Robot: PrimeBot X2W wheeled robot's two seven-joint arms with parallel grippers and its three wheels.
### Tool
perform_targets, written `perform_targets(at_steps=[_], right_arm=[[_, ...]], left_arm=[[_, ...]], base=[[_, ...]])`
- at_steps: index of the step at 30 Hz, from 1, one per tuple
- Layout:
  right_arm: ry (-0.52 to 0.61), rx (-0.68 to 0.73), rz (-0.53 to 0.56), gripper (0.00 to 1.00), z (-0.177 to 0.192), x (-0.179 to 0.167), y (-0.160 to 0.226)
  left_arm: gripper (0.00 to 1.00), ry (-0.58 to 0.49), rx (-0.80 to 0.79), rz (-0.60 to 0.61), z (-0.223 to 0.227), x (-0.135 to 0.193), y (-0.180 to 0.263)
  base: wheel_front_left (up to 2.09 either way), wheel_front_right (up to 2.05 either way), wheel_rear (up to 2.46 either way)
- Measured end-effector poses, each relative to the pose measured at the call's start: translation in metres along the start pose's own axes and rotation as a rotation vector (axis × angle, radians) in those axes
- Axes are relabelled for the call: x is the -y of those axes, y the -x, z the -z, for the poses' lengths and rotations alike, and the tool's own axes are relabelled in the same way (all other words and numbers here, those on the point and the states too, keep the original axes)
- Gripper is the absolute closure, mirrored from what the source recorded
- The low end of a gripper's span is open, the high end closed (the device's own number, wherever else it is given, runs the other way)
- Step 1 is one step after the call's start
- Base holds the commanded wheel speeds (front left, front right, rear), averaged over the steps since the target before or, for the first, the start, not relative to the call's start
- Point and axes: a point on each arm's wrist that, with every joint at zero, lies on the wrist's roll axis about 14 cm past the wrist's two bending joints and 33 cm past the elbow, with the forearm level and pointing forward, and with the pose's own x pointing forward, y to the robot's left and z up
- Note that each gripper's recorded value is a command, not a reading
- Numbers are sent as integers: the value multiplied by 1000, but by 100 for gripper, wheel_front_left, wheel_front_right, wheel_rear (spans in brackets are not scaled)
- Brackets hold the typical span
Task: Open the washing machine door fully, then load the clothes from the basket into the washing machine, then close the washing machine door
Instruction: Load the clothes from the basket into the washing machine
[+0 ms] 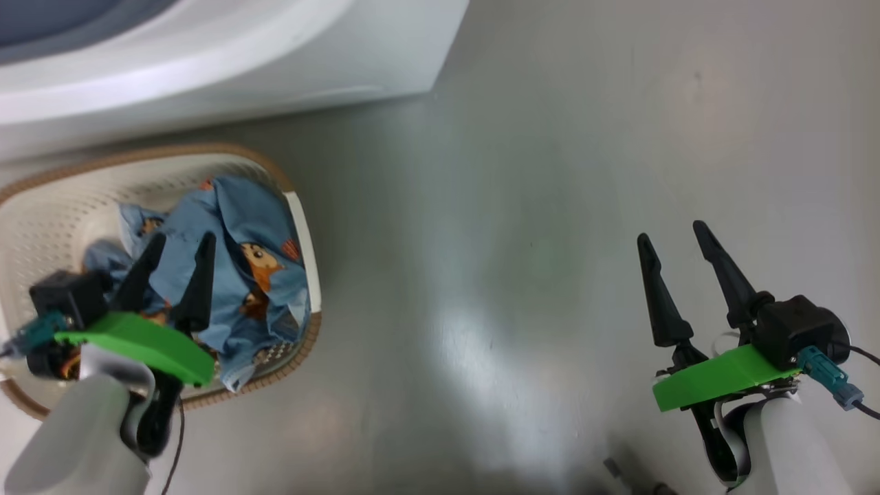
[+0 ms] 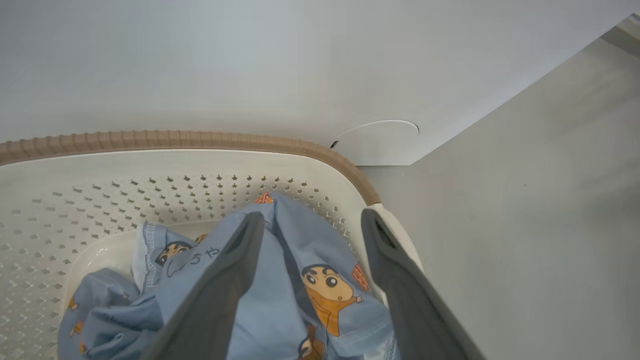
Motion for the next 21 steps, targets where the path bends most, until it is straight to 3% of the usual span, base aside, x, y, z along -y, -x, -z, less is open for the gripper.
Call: perform_targets(at_steps=[6, 15, 21], right_arm=[[-8, -56, 7, 0, 24, 3, -4], [-17, -109, 17, 0, 51, 7, -11], [-19, -138, 27, 0, 62, 11, -8]], left_arm=[[0, 55, -54, 16, 19, -2, -21], [0, 55, -221, -16, 73, -24, -36], [0, 75, -287, -6, 89, -22, -50]], base=[[0, 0, 0], [0, 0, 0], [0, 0, 0]])
